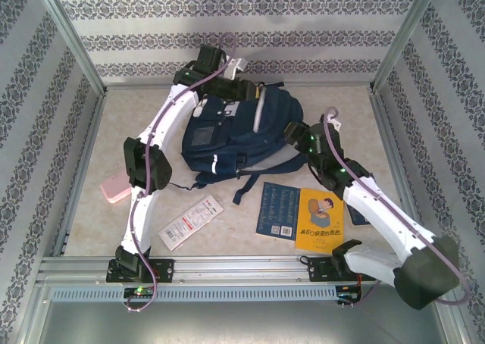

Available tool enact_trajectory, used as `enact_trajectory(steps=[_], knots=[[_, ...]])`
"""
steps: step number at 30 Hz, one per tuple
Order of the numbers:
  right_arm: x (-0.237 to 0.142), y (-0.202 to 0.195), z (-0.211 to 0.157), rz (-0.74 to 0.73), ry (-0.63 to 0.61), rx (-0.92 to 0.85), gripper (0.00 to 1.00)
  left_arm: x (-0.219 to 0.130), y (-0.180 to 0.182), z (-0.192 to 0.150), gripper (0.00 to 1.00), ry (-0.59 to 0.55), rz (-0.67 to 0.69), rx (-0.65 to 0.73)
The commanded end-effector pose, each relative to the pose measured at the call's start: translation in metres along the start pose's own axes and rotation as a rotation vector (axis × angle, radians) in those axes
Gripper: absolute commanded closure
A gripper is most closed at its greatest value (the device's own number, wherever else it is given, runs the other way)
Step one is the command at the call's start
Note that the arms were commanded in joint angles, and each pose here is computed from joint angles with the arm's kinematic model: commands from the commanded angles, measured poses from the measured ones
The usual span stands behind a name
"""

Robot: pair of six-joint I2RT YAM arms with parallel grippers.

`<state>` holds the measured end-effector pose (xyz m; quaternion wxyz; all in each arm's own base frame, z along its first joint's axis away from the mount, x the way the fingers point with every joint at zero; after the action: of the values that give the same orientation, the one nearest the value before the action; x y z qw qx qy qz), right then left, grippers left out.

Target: Pack the student bag

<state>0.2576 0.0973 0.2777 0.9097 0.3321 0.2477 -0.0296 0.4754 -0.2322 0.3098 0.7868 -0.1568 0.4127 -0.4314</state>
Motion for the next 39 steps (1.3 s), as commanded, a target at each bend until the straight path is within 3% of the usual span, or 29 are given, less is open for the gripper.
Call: enact_trajectory(steps=[1, 5, 9, 15, 19, 23, 27, 33, 39], knots=[[-0.021, -0.007, 0.003, -0.04, -0.048, -0.082, 0.11, -0.011, -0.019, 0.012, 0.43, -0.07, 0.053, 0.031], [-0.033, 0.009, 0.0, 0.075, 0.025, -0.191, 0.11, -0.045, -0.042, 0.011, 0.38, -0.118, 0.114, 0.045], [-0.034, 0.03, -0.024, 0.21, 0.179, -0.329, 0.1, -0.085, -0.061, -0.014, 0.37, -0.181, 0.205, 0.007], [-0.035, 0.059, -0.08, 0.452, 0.455, -0.452, 0.11, -0.14, -0.063, -0.102, 0.31, -0.281, 0.414, -0.147], [-0.03, 0.067, -0.116, 0.463, 0.57, -0.505, 0.11, -0.163, -0.041, -0.19, 0.19, -0.295, 0.587, -0.381], [-0.017, 0.071, -0.149, 0.446, 0.684, -0.523, 0.11, -0.165, -0.016, -0.267, 0.16, -0.261, 0.652, -0.556], [-0.01, 0.078, -0.177, 0.422, 0.693, -0.581, 0.11, -0.166, 0.002, -0.324, 0.09, -0.262, 0.736, -0.64], [0.018, 0.086, -0.216, 0.418, 0.85, -0.546, 0.11, -0.162, 0.019, -0.372, 0.08, -0.256, 0.783, -0.732], [0.043, 0.096, -0.243, 0.387, 0.954, -0.566, 0.1, -0.156, 0.024, -0.399, 0.1, -0.219, 0.729, -0.802]])
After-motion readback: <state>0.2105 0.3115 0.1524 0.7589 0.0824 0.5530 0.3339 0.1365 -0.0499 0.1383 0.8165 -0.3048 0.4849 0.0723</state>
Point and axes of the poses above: each hand's point on the last joint's axis, 136 mm out from that joint toward the fingers, its own x axis out along the fingers, its own y axis along the line the jaws close on, z = x × y, the point moved 10 cm from there along -x, back along the fingers, and after that the axes turned 6 degrees about x, right-handed, at the moved point
